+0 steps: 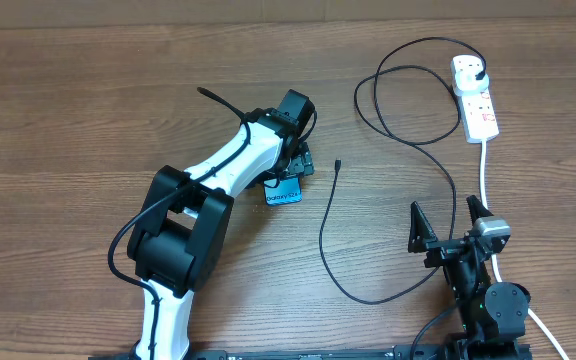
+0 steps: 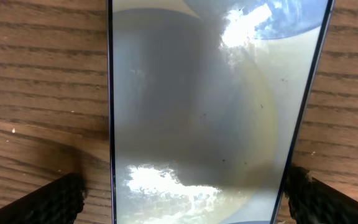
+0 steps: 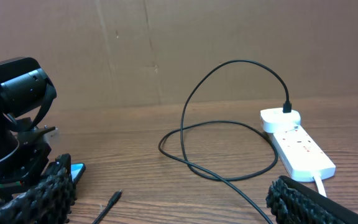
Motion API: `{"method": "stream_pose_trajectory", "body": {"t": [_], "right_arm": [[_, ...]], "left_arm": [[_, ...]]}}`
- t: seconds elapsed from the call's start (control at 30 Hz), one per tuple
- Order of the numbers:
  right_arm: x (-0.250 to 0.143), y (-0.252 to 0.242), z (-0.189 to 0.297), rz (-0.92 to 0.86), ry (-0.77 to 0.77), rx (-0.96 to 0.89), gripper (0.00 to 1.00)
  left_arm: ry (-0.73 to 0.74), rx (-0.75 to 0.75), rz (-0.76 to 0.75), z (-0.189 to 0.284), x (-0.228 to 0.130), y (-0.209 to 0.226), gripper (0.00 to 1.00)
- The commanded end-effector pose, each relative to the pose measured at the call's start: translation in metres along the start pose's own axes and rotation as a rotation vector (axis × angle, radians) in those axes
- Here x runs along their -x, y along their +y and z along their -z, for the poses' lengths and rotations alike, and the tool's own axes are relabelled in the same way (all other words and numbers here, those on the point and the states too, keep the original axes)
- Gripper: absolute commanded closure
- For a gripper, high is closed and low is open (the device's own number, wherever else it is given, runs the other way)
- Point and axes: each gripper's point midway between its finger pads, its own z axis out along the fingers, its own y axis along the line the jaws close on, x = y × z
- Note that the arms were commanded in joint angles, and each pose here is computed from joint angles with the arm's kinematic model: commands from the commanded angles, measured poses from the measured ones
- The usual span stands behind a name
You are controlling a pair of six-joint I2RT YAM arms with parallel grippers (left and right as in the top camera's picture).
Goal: Plug charger to phone and switch on socket
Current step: 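Close the left gripper on the phone's long edges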
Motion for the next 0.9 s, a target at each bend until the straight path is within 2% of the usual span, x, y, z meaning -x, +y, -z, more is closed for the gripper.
{"method": "stream_pose_trajectory", "body": {"t": [0.0,0.53,0.87], "right_arm": [[-0.0016,0.001,0.0,-0.004,-0.005,0.006,0.0],[-0.0016,0.001,0.0,-0.004,-0.005,0.006,0.0],[-0.0016,0.001,0.0,-0.004,-0.005,0.006,0.0]], "left_arm": [[0.022,0.043,0.007,-0.0172,-0.0049,0.0105,0.02],[0.022,0.043,0.007,-0.0172,-0.0051,0.0106,0.08],[0.022,0.043,0.007,-0.0172,-0.0051,0.0106,0.24]]}}
